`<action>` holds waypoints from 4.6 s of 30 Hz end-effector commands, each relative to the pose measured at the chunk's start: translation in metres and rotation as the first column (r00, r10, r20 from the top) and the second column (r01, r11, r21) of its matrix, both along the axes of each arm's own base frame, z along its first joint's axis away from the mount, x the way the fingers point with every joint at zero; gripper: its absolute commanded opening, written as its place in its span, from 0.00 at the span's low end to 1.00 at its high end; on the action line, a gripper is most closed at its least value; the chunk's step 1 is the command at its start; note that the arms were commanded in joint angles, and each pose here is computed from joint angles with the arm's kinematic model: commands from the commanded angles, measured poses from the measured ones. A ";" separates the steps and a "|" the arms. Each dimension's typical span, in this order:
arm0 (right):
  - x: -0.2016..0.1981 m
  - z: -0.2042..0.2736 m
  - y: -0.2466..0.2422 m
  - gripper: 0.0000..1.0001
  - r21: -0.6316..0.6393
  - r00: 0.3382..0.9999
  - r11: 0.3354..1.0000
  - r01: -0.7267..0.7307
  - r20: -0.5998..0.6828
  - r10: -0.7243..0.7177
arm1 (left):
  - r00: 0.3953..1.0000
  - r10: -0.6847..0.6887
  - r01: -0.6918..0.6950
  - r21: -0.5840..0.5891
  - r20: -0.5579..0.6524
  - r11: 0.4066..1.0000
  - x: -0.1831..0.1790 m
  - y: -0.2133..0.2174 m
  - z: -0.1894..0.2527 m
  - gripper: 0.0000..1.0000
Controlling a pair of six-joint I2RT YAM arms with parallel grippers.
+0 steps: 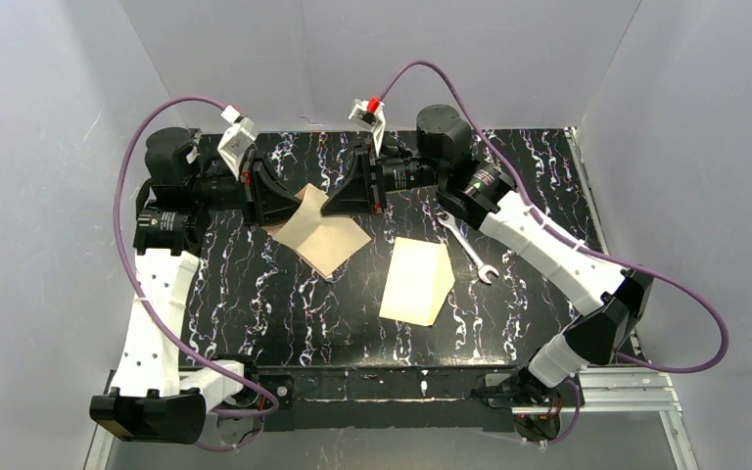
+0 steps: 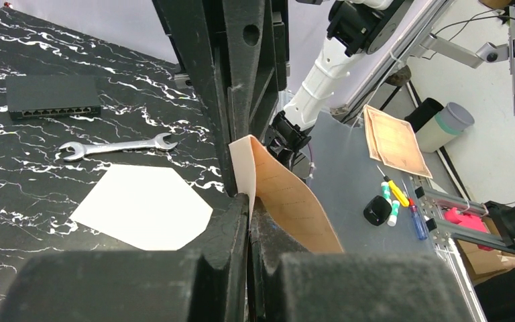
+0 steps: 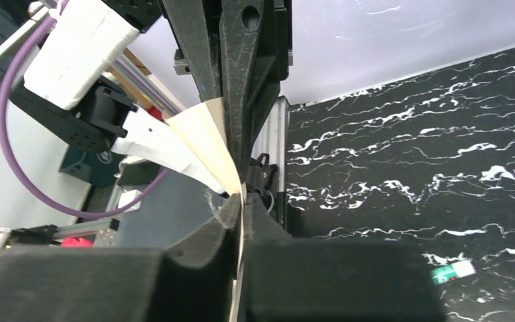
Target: Place the letter into the envelope and seal it
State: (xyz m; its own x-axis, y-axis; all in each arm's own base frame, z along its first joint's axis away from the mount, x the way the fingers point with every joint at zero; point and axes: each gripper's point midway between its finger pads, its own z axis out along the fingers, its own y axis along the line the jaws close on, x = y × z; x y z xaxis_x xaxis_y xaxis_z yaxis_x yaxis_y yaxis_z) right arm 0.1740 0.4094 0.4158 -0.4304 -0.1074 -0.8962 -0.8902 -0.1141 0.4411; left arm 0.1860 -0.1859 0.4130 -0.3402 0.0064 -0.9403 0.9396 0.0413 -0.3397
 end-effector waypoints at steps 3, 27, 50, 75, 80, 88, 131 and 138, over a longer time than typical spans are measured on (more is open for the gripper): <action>-0.006 0.052 -0.005 0.01 0.139 0.997 0.990 0.011 0.076 -0.022 | 0.998 0.005 -0.005 -0.005 0.069 1.000 -0.013 0.001 0.015 0.07; 0.076 0.135 -0.091 0.01 0.431 0.701 0.586 0.686 -0.173 -0.692 | 0.896 0.445 -0.438 -0.148 0.012 0.887 0.042 0.017 0.076 0.98; 0.033 0.175 -0.056 0.01 0.593 0.912 0.701 0.396 -0.166 -0.374 | 0.945 0.235 -0.291 -0.256 -0.230 0.922 0.028 0.000 0.108 0.19; 0.119 0.077 -0.124 0.83 0.053 0.384 0.385 0.921 -0.277 -0.881 | 0.958 0.281 -0.269 -0.165 0.052 0.949 0.047 0.001 0.043 0.00; 0.085 0.096 -0.073 0.94 0.188 0.696 0.671 0.718 -0.186 -0.693 | 0.968 0.249 -0.244 -0.146 0.017 0.959 0.046 -0.001 0.032 0.00; 0.060 0.070 -0.044 0.96 0.167 0.840 0.824 0.542 -0.145 -0.523 | 0.971 0.241 -0.239 -0.158 -0.004 0.958 0.044 -0.001 0.047 0.00; 0.021 0.150 -0.063 0.01 0.540 0.928 0.755 0.372 -0.204 -0.311 | 0.956 0.271 -0.242 -0.221 0.109 0.945 0.025 0.001 0.101 0.31; 0.080 0.128 -0.101 0.01 0.400 0.677 0.556 0.728 -0.298 -0.673 | 0.948 0.313 -0.298 -0.185 0.052 0.936 0.043 0.007 0.062 0.65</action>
